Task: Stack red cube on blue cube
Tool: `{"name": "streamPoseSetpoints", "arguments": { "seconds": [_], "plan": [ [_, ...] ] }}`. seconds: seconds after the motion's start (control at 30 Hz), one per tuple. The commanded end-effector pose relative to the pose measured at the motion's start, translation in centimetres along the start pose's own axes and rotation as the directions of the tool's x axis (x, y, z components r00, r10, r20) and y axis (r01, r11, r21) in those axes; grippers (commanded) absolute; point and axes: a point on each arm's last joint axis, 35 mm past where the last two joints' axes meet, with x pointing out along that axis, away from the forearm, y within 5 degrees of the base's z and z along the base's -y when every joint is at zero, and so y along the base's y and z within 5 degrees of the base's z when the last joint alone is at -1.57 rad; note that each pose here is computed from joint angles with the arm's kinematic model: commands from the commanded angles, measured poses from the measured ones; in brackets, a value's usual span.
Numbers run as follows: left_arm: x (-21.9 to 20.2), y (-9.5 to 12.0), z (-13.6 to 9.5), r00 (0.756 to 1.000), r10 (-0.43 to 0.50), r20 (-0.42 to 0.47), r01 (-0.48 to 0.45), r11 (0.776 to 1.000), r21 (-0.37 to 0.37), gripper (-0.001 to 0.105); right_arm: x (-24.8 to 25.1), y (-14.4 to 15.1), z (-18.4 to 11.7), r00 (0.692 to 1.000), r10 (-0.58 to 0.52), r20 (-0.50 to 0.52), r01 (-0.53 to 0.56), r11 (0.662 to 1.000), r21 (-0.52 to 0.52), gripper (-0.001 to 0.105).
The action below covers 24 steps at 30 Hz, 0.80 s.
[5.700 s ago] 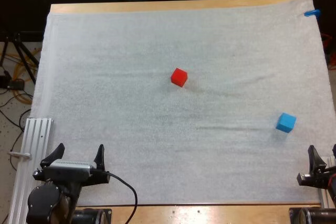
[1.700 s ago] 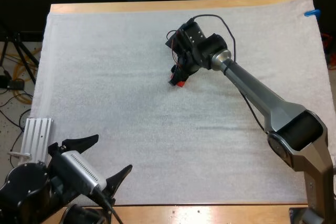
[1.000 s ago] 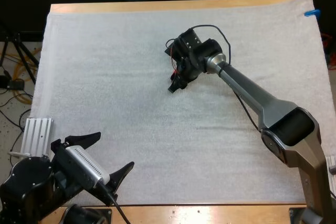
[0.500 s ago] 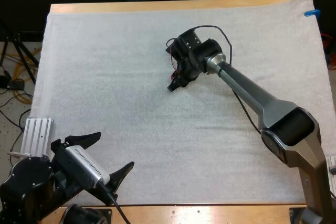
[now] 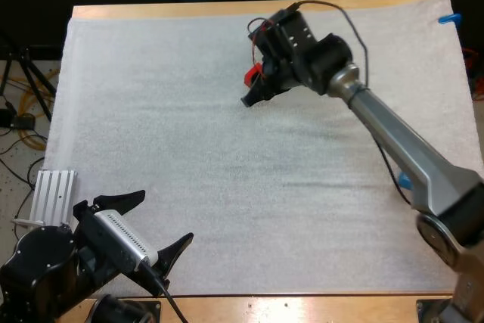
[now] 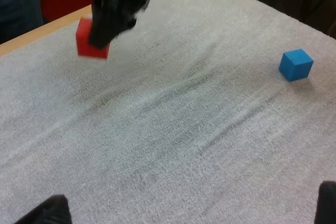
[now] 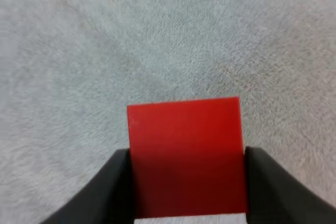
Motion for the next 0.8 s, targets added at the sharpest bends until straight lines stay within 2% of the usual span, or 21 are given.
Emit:
{"name": "streamPoseSetpoints", "arguments": {
  "seconds": [0.0,0.43,0.77],
  "plan": [
    [0.0,0.0,0.1,1.0,-0.003,0.004,0.003,1.0,0.001,0.087,-1.7,-0.4,-0.1,1.0,-0.004,-0.003,0.004,1.0,0.023,0.009],
    [0.0,0.0,0.1,1.0,-0.003,0.004,0.003,1.0,0.001,0.087,-11.9,-2.8,-3.3,0.998,-0.06,-0.034,0.064,0.988,0.14,0.009],
    [0.0,0.0,0.1,1.0,-0.003,0.004,0.003,1.0,0.001,0.087,-18.0,-2.4,-10.1,0.983,-0.159,-0.087,0.175,0.957,0.232,0.009]
  ]
}}
